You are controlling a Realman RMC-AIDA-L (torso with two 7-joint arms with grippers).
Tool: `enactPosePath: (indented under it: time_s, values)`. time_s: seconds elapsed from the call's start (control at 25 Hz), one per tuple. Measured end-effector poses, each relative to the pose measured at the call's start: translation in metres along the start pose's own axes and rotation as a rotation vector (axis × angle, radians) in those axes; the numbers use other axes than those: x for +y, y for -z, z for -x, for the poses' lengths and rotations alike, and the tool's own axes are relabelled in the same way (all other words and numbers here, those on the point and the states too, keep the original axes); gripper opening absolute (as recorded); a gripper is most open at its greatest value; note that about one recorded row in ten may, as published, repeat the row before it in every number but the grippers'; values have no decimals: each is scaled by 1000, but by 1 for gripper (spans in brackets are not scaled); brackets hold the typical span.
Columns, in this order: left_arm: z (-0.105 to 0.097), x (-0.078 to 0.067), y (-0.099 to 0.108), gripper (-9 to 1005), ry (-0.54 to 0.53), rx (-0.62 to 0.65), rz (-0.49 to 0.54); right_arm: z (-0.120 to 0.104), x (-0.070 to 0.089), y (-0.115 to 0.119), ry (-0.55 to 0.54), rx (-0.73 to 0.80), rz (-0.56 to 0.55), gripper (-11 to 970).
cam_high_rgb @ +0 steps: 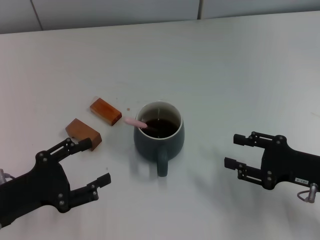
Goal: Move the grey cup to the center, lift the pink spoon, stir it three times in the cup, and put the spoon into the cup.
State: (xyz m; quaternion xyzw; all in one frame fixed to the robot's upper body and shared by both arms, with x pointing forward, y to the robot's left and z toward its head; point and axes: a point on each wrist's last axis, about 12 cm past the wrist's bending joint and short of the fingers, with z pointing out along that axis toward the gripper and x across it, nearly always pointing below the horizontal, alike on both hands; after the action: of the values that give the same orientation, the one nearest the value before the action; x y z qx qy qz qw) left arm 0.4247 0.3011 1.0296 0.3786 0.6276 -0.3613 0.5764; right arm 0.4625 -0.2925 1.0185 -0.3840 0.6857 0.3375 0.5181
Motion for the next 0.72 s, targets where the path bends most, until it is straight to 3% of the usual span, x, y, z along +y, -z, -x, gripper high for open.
enactPosePath:
  time_s: [0.72]
  values:
    - [-1, 4, -3, 834, 1, 19, 13, 2, -2, -3, 18, -5, 2, 622]
